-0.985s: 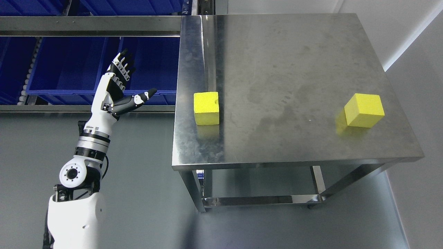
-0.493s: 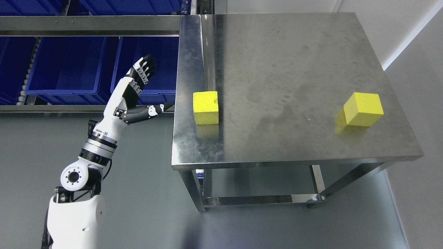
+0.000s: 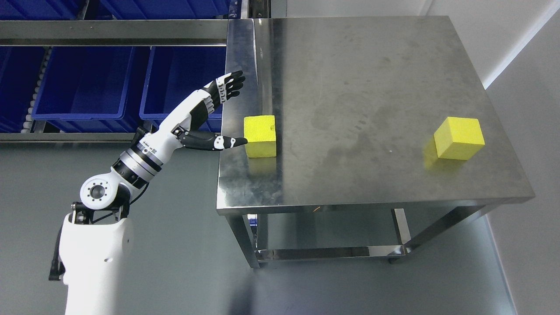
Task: Move yellow foam block to right shelf middle
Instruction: 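Close the left hand around the yellow foam cube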
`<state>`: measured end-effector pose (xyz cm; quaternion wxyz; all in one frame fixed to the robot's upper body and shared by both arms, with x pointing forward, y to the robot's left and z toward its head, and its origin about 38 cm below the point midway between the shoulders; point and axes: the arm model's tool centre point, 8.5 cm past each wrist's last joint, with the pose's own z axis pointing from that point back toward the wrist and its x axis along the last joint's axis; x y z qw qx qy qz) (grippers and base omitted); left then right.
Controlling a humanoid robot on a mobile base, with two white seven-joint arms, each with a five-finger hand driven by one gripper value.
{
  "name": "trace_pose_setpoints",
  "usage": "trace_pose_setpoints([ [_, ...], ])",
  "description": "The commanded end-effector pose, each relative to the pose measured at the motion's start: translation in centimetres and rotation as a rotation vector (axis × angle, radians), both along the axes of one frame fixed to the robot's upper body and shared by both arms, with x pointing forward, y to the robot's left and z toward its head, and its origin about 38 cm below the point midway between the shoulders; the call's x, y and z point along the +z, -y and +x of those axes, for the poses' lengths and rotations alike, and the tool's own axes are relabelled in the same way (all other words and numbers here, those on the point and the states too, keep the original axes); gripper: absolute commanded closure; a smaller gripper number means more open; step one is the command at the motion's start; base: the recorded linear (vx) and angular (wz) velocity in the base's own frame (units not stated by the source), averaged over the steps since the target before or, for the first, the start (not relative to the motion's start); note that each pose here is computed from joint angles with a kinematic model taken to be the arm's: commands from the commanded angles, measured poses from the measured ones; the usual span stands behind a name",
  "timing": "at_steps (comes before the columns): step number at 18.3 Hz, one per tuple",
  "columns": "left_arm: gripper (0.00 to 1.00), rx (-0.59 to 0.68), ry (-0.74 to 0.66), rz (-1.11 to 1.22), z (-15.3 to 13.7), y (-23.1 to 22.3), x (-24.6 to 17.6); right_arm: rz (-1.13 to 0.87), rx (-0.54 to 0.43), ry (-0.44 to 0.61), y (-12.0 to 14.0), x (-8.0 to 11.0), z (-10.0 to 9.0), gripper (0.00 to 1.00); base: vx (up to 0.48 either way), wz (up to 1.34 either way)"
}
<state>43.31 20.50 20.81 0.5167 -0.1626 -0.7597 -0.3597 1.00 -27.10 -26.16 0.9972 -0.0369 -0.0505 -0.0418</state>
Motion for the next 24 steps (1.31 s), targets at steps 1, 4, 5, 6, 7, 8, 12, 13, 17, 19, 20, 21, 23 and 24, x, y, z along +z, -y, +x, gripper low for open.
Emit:
trace_pose_setpoints([
  [1,0.00,-0.115,-0.142,0.195,1.9,4.0,-4.7,-0.018,0.002,0.019,1.2,0.1,0.7,0.00,0.000,0.00],
  [4,0.00,-0.138,-0.201,0.223,1.9,5.4,-7.0,-0.018,0.002,0.019,1.2,0.1,0.7,0.00,0.000,0.00],
  [5,0.00,-0.134,-0.205,0.237,2.2,5.6,-7.2,-0.018,0.002,0.019,1.2,0.1,0.7,0.00,0.000,0.00],
  [6,0.00,-0.130,-0.210,0.250,2.6,5.7,-7.3,-0.018,0.002,0.019,1.2,0.1,0.7,0.00,0.000,0.00],
  [7,0.00,-0.129,-0.219,0.255,2.8,6.0,-7.6,-0.018,0.002,0.020,1.2,0.1,0.8,0.00,0.000,0.00],
  [8,0.00,-0.129,-0.226,0.263,3.0,6.4,-7.8,-0.018,0.002,0.020,1.2,0.1,0.8,0.00,0.000,0.00],
  [12,0.02,-0.125,-0.239,0.298,3.7,7.1,-8.3,-0.018,0.002,0.019,1.2,0.1,0.7,0.00,0.000,0.00],
  [13,0.04,-0.124,-0.235,0.298,3.8,7.1,-8.2,-0.018,0.002,0.019,1.2,0.1,0.7,0.00,0.000,0.00],
  [17,0.34,-0.114,-0.190,0.236,4.1,6.8,-7.3,-0.018,0.002,0.019,1.2,0.1,0.7,0.00,0.000,0.02],
  [19,0.50,-0.100,-0.135,0.180,4.3,6.5,-6.4,-0.018,0.002,0.019,1.2,0.1,0.7,0.00,-0.001,0.05],
  [20,0.54,-0.086,-0.116,0.166,4.4,5.9,-6.0,-0.018,0.002,0.019,1.2,0.1,0.7,0.00,0.000,0.06],
  [21,0.56,-0.074,-0.102,0.154,4.5,5.4,-5.6,-0.018,0.002,0.019,1.2,0.1,0.7,0.00,0.000,0.06],
  [23,0.60,-0.053,-0.031,0.110,4.7,4.4,-3.9,-0.018,0.002,0.019,1.2,0.1,0.7,0.00,0.004,0.04],
  [24,0.60,-0.049,0.043,0.057,5.0,4.2,-1.4,-0.018,0.002,0.019,1.2,0.1,0.7,0.00,0.007,0.02],
])
